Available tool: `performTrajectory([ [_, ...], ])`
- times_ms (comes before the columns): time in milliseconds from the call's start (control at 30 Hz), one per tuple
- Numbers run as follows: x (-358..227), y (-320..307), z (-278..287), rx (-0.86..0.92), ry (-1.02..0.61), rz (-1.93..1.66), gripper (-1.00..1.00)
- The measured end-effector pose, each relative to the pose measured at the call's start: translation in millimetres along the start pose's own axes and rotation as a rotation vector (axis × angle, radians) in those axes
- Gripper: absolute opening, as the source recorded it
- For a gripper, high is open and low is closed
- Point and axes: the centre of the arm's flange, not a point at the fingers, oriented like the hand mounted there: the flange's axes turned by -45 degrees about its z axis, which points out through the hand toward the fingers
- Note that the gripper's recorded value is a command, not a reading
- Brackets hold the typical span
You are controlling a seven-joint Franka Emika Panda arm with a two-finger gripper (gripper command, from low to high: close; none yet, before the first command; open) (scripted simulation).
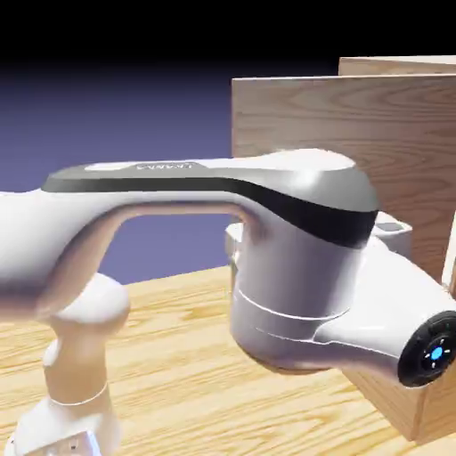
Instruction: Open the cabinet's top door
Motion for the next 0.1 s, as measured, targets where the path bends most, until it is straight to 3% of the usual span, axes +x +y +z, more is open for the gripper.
performTrajectory([
  [33,0.0,2.4,-4.8,0.016,-0.001,0.0,1.0],
  [100,-0.2,2.6,-4.9,0.015,0.0,0.001,1.0],
])
